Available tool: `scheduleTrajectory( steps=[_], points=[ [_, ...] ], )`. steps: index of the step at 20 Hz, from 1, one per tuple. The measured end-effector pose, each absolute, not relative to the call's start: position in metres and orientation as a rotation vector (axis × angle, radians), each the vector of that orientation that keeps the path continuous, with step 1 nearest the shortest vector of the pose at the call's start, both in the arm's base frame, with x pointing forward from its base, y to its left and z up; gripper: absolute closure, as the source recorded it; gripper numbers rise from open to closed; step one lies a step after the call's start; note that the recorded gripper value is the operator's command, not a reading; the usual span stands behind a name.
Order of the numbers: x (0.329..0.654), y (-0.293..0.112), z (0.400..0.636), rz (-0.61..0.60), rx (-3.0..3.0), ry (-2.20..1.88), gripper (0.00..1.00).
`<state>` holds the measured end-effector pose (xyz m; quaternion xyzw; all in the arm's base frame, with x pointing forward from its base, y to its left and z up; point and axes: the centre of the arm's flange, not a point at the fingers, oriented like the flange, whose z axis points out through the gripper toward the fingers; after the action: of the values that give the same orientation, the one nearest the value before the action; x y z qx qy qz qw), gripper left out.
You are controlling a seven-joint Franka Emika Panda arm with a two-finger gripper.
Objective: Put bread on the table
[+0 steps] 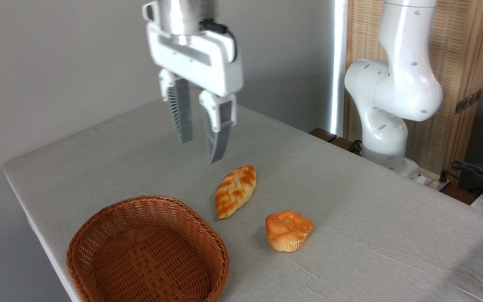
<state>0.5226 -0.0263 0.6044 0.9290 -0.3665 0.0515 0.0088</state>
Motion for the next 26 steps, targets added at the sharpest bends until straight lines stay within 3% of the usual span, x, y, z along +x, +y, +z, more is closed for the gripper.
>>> scheduleTrajectory(
  steps=[5,9,17,26],
  points=[
    [0.55,-0.022,0.594,0.135,2.93,-1.092,0.0],
    [0.551,-0.002,0.596,0.135,2.925,-1.111,0.0],
    [0.545,-0.001,0.593,0.063,2.903,-1.112,0.0],
    [0.542,-0.012,0.619,0.009,2.849,-1.11,0.0]
  ],
)
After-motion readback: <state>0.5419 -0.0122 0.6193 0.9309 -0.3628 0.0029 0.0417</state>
